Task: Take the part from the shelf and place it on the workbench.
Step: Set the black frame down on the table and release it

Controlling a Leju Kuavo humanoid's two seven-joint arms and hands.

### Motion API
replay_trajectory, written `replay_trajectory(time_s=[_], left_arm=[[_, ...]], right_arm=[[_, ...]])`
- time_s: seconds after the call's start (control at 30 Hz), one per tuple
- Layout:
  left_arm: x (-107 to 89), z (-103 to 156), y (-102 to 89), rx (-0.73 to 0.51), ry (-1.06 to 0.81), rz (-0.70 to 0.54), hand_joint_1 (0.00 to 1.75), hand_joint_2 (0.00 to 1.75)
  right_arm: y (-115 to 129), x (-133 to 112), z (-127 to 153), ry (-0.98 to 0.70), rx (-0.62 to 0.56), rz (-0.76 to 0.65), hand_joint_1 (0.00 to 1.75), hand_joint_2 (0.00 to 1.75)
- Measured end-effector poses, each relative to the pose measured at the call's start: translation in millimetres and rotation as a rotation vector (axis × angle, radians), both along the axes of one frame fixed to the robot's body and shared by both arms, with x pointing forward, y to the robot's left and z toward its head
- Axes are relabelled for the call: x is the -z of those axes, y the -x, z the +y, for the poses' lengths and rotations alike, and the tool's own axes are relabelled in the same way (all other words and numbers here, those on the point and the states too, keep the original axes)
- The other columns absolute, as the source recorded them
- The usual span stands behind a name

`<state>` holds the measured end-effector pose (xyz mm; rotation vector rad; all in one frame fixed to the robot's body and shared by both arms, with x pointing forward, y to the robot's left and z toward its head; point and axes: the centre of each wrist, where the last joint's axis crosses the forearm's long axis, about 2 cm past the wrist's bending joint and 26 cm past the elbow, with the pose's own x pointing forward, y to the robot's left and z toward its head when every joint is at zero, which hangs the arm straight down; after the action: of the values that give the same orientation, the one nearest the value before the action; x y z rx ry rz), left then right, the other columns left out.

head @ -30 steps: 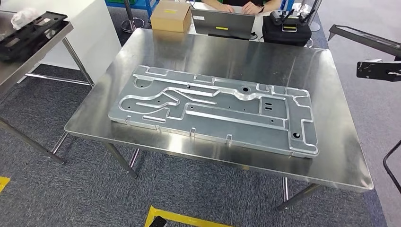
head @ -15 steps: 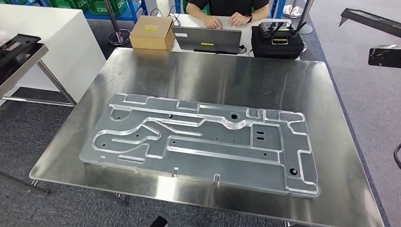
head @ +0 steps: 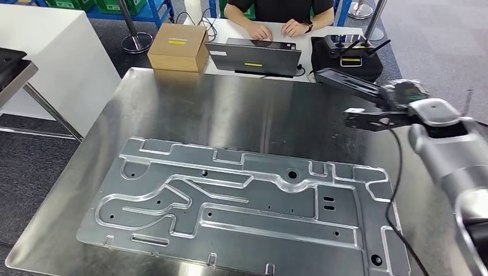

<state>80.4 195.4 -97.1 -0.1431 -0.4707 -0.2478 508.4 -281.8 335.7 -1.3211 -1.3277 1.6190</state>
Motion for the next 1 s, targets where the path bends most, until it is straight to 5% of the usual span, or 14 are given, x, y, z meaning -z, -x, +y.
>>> replay_trajectory(time_s=[0.13, 0.27, 0.47, 1.0], left_arm=[[-0.5, -0.1, -2.7, -0.038, 0.001, -0.003, 0.00, 0.00], [0.7, 1.3, 2.7, -0.139, 0.049, 0.006, 0.00, 0.00], [4.3, 4.7, 20.8, -0.250, 0.116, -0.012, 0.00, 0.00], [2.8, 7.7, 8.2, -0.218, 0.159, 0.003, 0.00, 0.00]], right_arm=[[17.5, 38.4, 90.8, -0.054, -0.144, 0.046, 1.75, 1.75], [32.4, 63.5, 124.9, -0.161, -0.241, 0.145, 1.75, 1.75], [56.6, 129.7, 119.0, -0.338, -0.268, 0.286, 1.75, 1.75], [71.6, 177.1, 56.8, -0.399, -0.145, 0.297, 1.75, 1.75]])
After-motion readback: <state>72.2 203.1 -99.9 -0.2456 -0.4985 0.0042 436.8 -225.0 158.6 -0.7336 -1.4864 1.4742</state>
